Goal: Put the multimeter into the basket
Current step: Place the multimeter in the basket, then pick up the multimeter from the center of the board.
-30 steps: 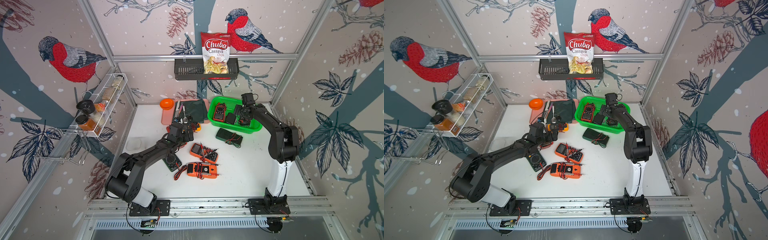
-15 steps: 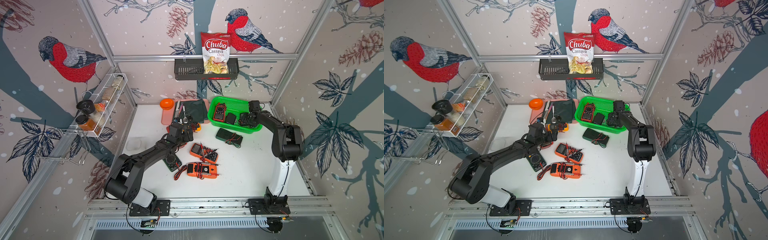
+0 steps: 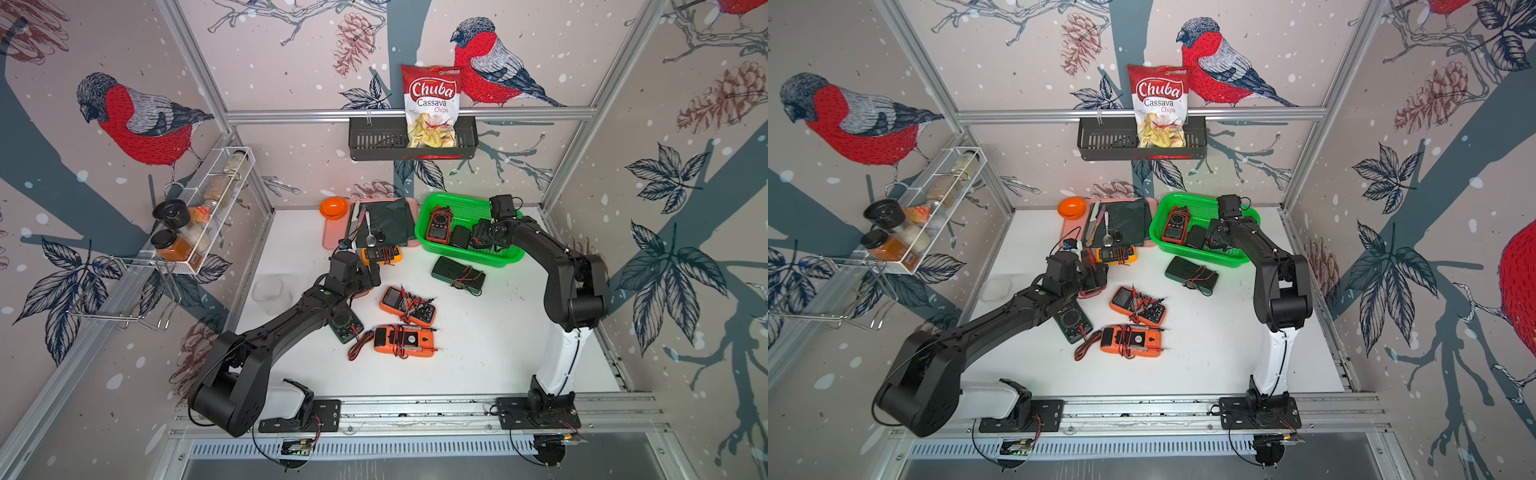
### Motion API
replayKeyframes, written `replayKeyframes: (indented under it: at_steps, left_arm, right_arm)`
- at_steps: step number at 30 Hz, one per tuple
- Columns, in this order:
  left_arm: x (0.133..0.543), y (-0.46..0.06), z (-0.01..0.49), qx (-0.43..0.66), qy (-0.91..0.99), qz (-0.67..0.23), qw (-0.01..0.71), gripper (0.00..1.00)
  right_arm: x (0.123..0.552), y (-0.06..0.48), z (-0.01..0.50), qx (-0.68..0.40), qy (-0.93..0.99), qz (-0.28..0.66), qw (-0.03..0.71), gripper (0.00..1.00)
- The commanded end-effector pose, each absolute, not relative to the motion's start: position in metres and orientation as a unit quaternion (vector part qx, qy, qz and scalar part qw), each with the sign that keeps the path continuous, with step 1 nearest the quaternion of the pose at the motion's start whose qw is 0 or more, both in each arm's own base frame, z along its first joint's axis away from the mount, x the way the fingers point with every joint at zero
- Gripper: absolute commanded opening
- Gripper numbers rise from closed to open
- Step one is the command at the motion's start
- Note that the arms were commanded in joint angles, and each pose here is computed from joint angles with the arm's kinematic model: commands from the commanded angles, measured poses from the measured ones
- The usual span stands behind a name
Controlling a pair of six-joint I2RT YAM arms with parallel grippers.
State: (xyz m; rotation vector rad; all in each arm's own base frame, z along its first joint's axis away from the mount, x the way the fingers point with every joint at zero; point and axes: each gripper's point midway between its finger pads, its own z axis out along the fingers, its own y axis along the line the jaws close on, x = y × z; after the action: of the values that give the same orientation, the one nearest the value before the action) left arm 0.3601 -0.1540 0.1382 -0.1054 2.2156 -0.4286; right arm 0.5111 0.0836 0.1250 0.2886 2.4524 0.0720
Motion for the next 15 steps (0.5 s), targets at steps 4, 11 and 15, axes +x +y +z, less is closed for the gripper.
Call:
replayKeyframes:
  at_steps: [4, 11, 15]
  left_arm:
    - [0.328, -0.143, 0.124, -0.068, 0.898, -0.184, 0.395, 0.98]
    - [0.294, -0.126, 0.104, -0.112, 0.9, -0.194, 0.375, 0.99]
    - [0.283, -0.117, 0.097, -0.137, 0.894, -0.195, 0.379, 0.98]
  right_arm:
    - [0.472, 0.127, 0.161, 0.031, 0.934, 0.0, 0.355, 0.9]
    - [0.374, 0.242, 0.163, -0.189, 0.919, 0.048, 0.343, 1.0]
    - [0.311, 0.289, 0.14, -0.33, 0.888, 0.061, 0.313, 1.0]
